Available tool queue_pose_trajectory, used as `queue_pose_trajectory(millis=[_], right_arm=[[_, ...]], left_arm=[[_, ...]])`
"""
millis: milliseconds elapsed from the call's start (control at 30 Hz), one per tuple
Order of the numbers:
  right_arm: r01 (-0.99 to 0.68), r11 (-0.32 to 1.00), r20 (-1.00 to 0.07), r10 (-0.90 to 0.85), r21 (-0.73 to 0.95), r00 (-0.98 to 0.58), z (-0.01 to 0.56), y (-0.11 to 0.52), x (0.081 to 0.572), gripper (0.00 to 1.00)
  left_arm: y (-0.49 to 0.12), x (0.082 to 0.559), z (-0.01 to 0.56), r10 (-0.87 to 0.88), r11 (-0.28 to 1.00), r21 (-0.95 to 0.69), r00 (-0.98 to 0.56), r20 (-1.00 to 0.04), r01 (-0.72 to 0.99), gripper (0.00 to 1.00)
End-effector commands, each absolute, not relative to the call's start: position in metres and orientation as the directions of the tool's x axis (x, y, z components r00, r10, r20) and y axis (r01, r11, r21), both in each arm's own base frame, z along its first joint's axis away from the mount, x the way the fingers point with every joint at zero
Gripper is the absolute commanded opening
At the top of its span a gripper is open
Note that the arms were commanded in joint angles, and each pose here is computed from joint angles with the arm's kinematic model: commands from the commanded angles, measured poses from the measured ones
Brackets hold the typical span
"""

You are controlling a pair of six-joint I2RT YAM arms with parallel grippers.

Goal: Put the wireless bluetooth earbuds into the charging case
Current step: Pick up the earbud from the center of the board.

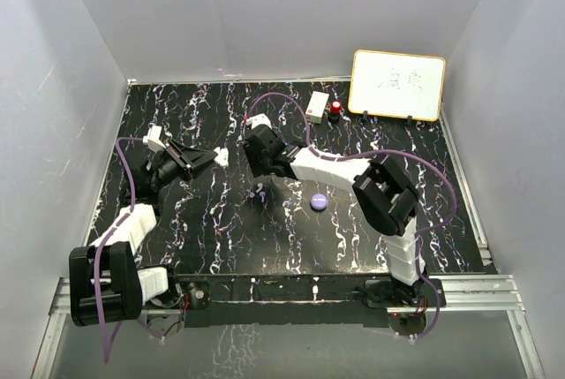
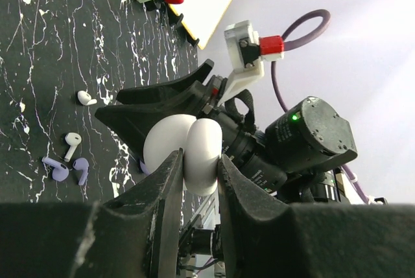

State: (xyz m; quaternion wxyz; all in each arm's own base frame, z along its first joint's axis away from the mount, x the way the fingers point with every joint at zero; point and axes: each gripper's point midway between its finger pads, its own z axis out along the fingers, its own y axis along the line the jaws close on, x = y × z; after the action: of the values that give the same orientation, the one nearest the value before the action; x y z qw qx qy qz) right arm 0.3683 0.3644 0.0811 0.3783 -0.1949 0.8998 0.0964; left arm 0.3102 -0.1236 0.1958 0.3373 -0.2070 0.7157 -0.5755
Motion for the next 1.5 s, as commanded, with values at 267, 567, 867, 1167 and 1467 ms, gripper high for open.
queue_pose_trajectory(millis=[267, 567, 867, 1167, 1467], right_arm=[[-0.391, 0.92, -0.693, -0.263, 0.029, -0.671, 0.071, 0.37, 0.379, 0.45], [-0.378, 0.926, -0.678, -0.261, 0.026, -0.687, 0.061, 0.366, 0.382, 0.44], [-0.38, 0.924, -0.665, -0.262, 0.036, -0.7, 0.054, 0.367, 0.386, 0.42], [-0.377, 0.925, -0.655, -0.259, 0.043, -0.71, 0.05, 0.366, 0.386, 0.4], [-0.374, 0.926, -0.643, -0.259, 0.046, -0.72, 0.045, 0.365, 0.386, 0.36]], left_arm=[[-0.127, 0.304, 0.206, -0.669, 0.245, -0.96, -0.693, -0.268, 0.135, 0.0], [-0.128, 0.305, 0.208, -0.666, 0.243, -0.96, -0.695, -0.272, 0.142, 0.0], [-0.129, 0.305, 0.212, -0.66, 0.236, -0.959, -0.698, -0.279, 0.16, 0.0], [-0.129, 0.304, 0.211, -0.658, 0.238, -0.959, -0.7, -0.278, 0.157, 0.0], [-0.13, 0.303, 0.209, -0.659, 0.241, -0.959, -0.7, -0.276, 0.151, 0.0]])
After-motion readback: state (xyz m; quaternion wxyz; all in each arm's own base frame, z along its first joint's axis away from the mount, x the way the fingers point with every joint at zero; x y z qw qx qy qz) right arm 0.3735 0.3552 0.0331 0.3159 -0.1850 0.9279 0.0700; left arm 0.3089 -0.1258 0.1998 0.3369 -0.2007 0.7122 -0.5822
